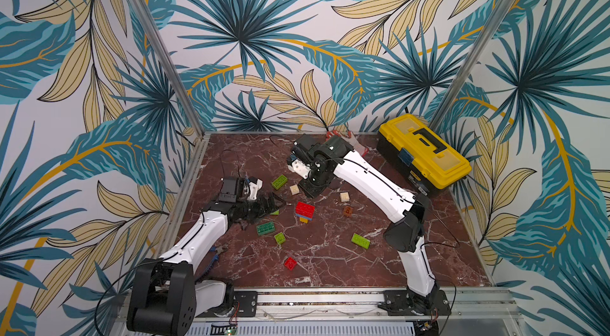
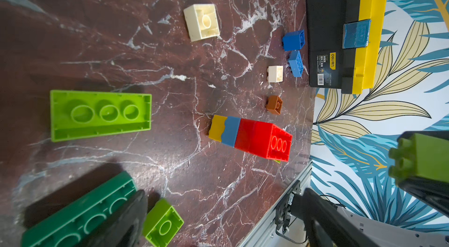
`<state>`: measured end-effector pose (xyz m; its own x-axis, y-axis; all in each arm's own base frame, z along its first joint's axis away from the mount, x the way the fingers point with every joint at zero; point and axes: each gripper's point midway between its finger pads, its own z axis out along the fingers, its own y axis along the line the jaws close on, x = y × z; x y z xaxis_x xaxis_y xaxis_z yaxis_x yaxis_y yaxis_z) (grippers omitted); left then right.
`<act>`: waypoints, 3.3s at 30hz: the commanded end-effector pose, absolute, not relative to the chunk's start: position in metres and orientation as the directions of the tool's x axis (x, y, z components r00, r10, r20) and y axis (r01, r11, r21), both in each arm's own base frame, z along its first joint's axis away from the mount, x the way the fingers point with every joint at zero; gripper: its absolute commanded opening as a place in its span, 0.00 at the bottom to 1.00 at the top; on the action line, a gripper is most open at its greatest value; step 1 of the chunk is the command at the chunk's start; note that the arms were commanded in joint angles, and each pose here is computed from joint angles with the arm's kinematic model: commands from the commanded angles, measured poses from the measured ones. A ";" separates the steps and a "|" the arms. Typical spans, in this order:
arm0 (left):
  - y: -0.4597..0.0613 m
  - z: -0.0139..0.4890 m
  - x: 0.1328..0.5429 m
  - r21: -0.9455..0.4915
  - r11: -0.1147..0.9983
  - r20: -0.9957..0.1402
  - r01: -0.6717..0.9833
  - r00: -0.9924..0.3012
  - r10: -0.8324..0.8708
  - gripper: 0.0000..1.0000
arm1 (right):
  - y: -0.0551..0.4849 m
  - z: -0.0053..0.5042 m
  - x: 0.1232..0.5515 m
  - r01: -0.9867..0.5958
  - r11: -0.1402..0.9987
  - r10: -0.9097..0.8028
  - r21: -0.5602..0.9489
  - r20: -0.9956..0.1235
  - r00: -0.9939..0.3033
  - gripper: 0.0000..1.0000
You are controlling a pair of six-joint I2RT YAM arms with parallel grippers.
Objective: Assemble a carrot with lego
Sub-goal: Assemble the lego brick with the lego brick.
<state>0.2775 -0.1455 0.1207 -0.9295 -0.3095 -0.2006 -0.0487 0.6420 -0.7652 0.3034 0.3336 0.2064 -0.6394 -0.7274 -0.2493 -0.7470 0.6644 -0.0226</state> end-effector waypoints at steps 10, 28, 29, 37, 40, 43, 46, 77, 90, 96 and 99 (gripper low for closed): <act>-0.143 0.113 0.277 -0.748 0.663 -0.211 -0.039 -0.932 -0.294 1.00 | 0.342 0.150 0.292 -0.844 0.531 -0.847 -0.073 -0.091 -0.525 0.34; -0.144 0.107 0.282 -0.751 0.658 -0.194 -0.050 -0.937 -0.292 0.99 | 0.352 0.126 0.294 -0.886 0.460 -0.887 -0.050 -0.064 -0.457 0.34; -0.143 0.106 0.282 -0.750 0.659 -0.193 -0.051 -0.936 -0.293 0.99 | 0.353 0.126 0.295 -0.887 0.459 -0.888 -0.050 -0.065 -0.456 0.35; -0.143 0.104 0.284 -0.749 0.660 -0.189 -0.056 -0.937 -0.293 0.99 | 0.358 0.123 0.294 -0.903 0.428 -0.902 -0.034 -0.075 -0.425 0.35; -0.142 0.103 0.284 -0.747 0.661 -0.185 -0.061 -0.937 -0.296 0.99 | 0.360 0.121 0.293 -0.907 0.421 -0.905 -0.027 -0.075 -0.418 0.35; -0.141 0.102 0.285 -0.748 0.661 -0.184 -0.063 -0.937 -0.297 0.99 | 0.358 0.119 0.294 -0.907 0.420 -0.906 -0.026 -0.069 -0.418 0.35; -0.141 0.102 0.286 -0.748 0.660 -0.184 -0.063 -0.937 -0.298 0.99 | 0.356 0.117 0.294 -0.907 0.420 -0.906 -0.024 -0.062 -0.418 0.34; -0.140 0.099 0.288 -0.748 0.660 -0.169 -0.078 -0.938 -0.303 0.99 | 0.342 0.110 0.300 -0.923 0.384 -0.923 -0.036 -0.050 -0.382 0.36; -0.139 0.099 0.289 -0.750 0.656 -0.166 -0.082 -0.937 -0.306 0.99 | 0.340 0.091 0.292 -0.925 0.380 -0.925 0.009 0.004 -0.380 0.32; -0.139 0.099 0.288 -0.751 0.656 -0.167 -0.080 -0.937 -0.306 1.00 | 0.337 0.071 0.288 -0.923 0.383 -0.923 0.031 0.060 -0.381 0.31; -0.139 0.098 0.288 -0.750 0.656 -0.166 -0.082 -0.937 -0.307 0.99 | 0.334 0.062 0.286 -0.923 0.384 -0.921 0.032 0.086 -0.381 0.31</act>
